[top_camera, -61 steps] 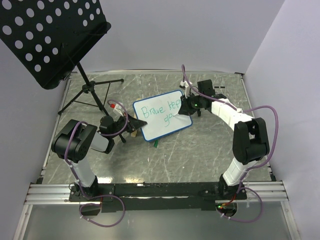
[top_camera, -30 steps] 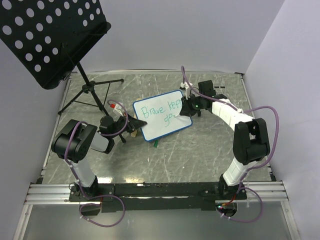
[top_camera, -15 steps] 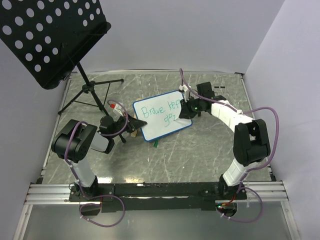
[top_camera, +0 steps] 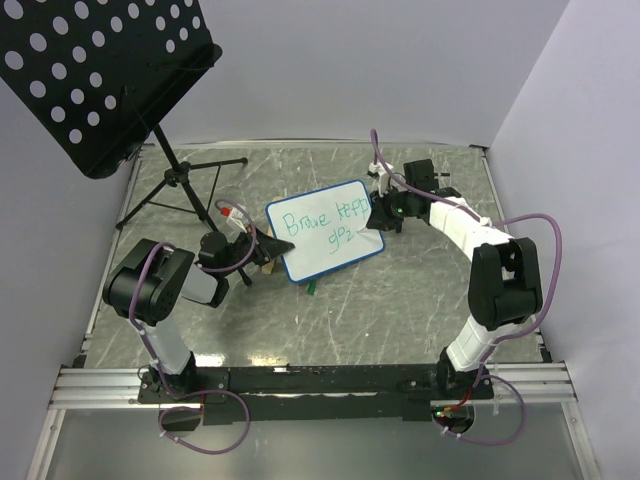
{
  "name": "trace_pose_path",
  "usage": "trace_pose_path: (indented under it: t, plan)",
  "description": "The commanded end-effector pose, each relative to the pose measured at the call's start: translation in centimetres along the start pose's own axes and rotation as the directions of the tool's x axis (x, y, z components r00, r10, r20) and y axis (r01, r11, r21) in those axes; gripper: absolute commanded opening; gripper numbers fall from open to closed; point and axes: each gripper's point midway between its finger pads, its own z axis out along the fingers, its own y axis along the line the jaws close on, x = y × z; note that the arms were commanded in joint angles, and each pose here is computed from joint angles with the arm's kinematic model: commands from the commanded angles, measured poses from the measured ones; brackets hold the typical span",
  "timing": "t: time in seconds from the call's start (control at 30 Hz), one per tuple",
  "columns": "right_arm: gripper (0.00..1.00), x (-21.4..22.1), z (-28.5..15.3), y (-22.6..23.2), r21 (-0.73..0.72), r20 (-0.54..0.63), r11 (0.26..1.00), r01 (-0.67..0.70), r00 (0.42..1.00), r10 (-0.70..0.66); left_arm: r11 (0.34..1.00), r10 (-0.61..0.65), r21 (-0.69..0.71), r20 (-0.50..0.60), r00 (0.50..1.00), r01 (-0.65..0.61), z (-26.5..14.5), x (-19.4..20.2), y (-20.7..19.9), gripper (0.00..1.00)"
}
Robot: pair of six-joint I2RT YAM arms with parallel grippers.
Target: Write a sentence on the whiteboard
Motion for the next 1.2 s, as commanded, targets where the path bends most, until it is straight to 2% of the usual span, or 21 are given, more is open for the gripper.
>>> trace_pose_path:
  t: [0.0, 0.2, 0.4, 0.97, 1.17]
  plan:
    - [0.0, -3.4, -0.6, -0.1, -0.009, 0.088, 0.999, 0.031, 0.996, -0.03, 0.938, 0.209, 0.248, 0.155, 0.966, -0.243, -0.1, -3.3, -6.6, 0.01]
    - [0.0, -3.9, 0.1, -0.5, -0.012, 0.088, 1.0, 0.017, 0.996, -0.016, 0.939, 0.213, 0.242, 0.152, 0.965, -0.246, -0.1, -3.3, -6.6, 0.01]
    - [0.0, -2.6, 1.2, -0.6, -0.026, 0.043, 1.0, 0.0, 0.999, 0.001, 0.939, 0.21, 0.245, 0.153, 0.966, -0.243, -0.1, -3.3, -6.6, 0.01]
    - [0.0, 0.8, 0.3, 1.3, -0.058, -0.011, 0.998, 0.009, 1.0, -0.01, 0.938, 0.211, 0.245, 0.153, 0.965, -0.244, -0.1, -3.3, -6.5, 0.01]
    - [0.0, 0.4, 0.1, 1.4, -0.056, 0.004, 0.998, 0.013, 1.0, -0.013, 0.938, 0.209, 0.248, 0.155, 0.966, -0.243, -0.1, -3.3, -6.6, 0.01]
